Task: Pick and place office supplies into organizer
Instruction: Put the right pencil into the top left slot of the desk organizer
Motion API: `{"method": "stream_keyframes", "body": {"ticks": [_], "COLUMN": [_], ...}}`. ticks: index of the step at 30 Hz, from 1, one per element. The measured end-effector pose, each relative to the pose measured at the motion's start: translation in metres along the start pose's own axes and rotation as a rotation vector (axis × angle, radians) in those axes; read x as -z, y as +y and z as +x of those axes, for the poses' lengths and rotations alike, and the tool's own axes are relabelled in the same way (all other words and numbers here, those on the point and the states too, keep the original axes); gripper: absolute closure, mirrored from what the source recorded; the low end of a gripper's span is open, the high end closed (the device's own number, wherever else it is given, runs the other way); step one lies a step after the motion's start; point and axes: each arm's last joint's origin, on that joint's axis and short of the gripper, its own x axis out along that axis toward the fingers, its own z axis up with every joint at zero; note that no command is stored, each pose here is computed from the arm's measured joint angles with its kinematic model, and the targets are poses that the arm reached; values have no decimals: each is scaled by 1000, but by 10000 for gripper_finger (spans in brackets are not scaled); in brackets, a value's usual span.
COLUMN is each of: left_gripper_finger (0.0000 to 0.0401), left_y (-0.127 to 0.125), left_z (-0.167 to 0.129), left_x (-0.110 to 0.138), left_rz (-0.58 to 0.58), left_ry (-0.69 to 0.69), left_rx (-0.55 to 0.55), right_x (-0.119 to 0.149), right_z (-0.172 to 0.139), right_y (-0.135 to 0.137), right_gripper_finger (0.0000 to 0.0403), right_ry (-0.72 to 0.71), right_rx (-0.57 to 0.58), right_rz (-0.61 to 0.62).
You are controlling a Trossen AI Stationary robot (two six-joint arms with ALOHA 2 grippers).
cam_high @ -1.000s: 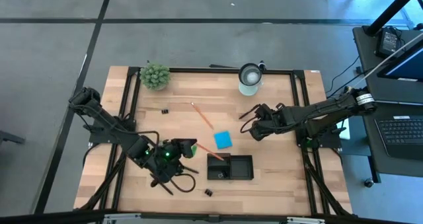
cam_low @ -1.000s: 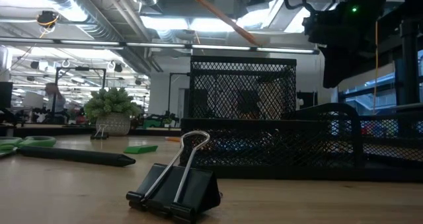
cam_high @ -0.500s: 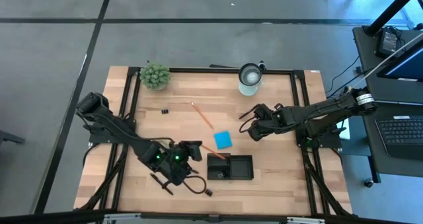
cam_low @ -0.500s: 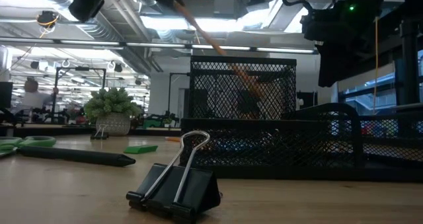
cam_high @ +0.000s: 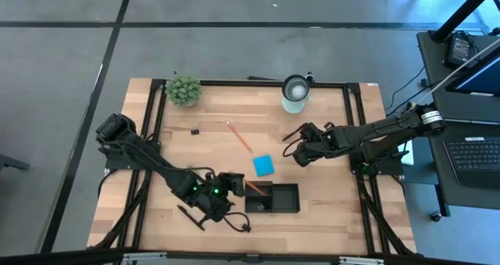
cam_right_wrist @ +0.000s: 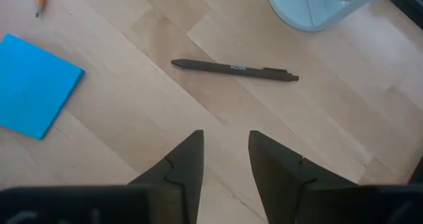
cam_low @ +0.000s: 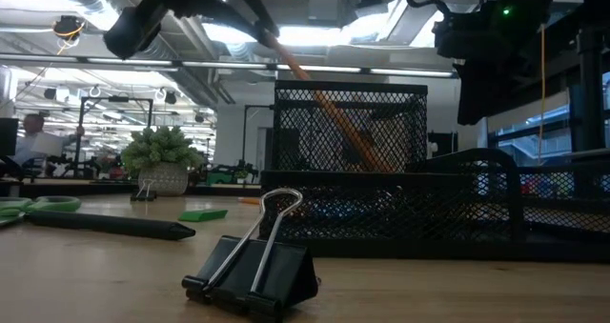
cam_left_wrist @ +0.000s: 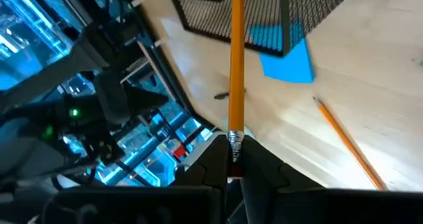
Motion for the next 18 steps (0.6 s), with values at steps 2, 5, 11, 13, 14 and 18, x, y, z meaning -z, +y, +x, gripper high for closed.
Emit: {"method": "stream_keyframes", "body": {"ticks": [2, 5, 11, 13, 14, 18], "left_gripper_finger": [382, 382, 382, 382, 382, 382], "left_y": [-1, -1, -1, -1, -1, -1], "left_z": [1, 3, 5, 7, 8, 12], "left_x": [-2, -3, -2, -1, 0, 1], "left_rz": [4, 7, 23, 20, 18, 12], "left_ry": [-2, -4, -5, 1, 3, 9], "left_rx": [2, 5, 10, 14, 15, 21], "right_x": [0, 0, 0, 0, 0, 0], "right_z": [0, 0, 0, 0, 0, 0], "right_y": [0, 0, 1, 1, 1, 1], "right_gripper_finger": [279, 279, 279, 279, 279, 279], "right_ry": [-1, -2, -3, -3, -3, -7], "right_rx": [0, -2, -5, -5, -5, -10], "right_rz": [0, 1, 2, 3, 3, 7]}}
